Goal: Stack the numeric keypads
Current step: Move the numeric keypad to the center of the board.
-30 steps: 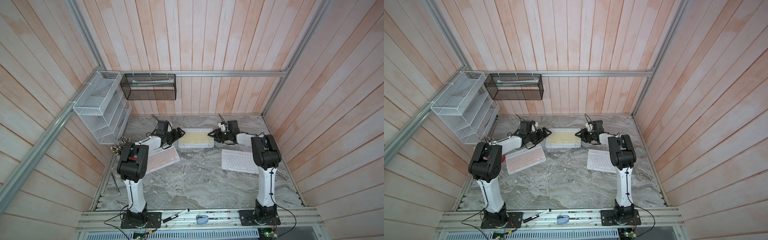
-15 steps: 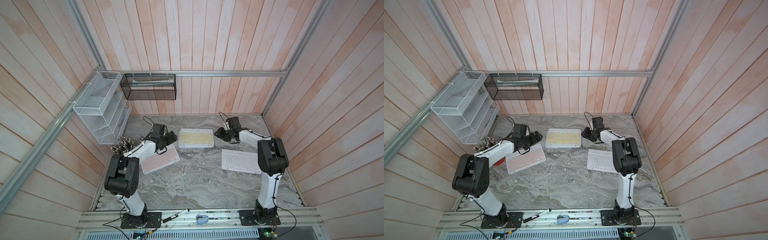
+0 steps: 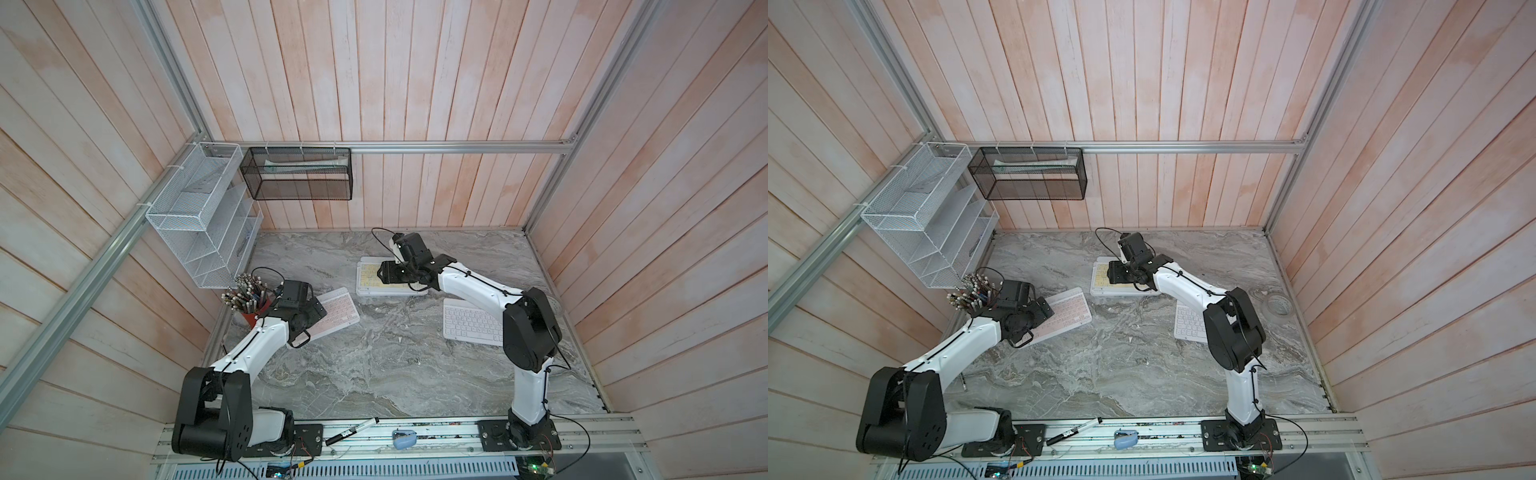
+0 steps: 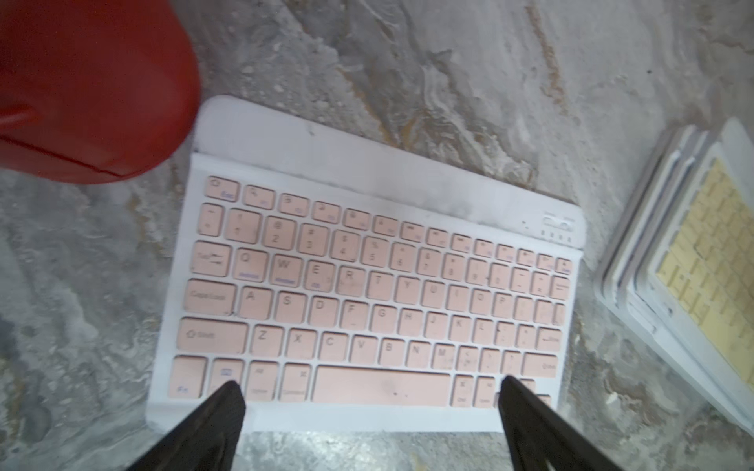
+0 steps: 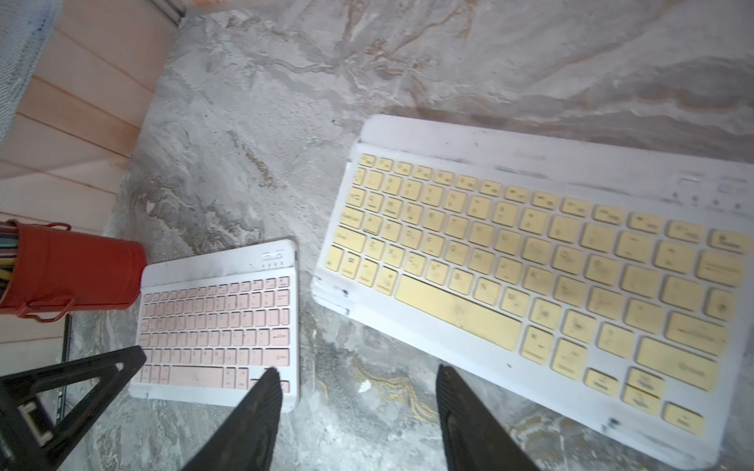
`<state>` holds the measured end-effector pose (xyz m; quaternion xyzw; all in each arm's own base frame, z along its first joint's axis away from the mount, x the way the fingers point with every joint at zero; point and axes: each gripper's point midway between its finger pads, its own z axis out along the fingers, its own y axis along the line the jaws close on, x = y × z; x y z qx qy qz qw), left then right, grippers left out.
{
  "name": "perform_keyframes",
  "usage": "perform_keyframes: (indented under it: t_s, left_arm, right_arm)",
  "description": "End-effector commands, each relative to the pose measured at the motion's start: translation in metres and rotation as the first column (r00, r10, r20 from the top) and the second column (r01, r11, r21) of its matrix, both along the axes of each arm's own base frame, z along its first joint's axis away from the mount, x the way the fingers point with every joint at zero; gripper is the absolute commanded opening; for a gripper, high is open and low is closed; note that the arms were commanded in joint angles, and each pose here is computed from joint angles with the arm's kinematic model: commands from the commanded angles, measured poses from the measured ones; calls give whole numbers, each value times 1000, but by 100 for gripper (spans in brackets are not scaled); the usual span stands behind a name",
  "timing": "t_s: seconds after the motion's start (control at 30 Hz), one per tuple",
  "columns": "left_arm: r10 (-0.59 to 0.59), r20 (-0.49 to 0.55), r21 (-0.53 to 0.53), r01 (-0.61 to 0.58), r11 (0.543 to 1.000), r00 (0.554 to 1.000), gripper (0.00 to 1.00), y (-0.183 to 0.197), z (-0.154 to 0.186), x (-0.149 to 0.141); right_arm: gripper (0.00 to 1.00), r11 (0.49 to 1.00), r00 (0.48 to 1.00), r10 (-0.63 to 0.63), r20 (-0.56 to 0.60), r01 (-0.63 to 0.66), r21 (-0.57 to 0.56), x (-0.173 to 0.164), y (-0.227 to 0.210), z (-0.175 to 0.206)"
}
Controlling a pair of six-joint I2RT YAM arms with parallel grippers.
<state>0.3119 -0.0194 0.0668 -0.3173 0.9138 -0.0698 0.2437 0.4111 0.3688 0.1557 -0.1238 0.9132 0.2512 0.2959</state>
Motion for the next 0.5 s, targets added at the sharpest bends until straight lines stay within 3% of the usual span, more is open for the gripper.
perform_keyframes:
  t_s: [0.0, 0.47]
  left_arm:
    - [36, -24, -2, -36, 999, 999, 99, 8, -10, -8]
    - [113, -61, 16, -112, 994, 992, 99, 29, -32, -23]
  right_arm:
    - [63, 996, 999, 31, -36, -34, -86, -7, 10, -21]
    - [63, 979, 975, 175, -136, -187, -81, -48, 71, -59]
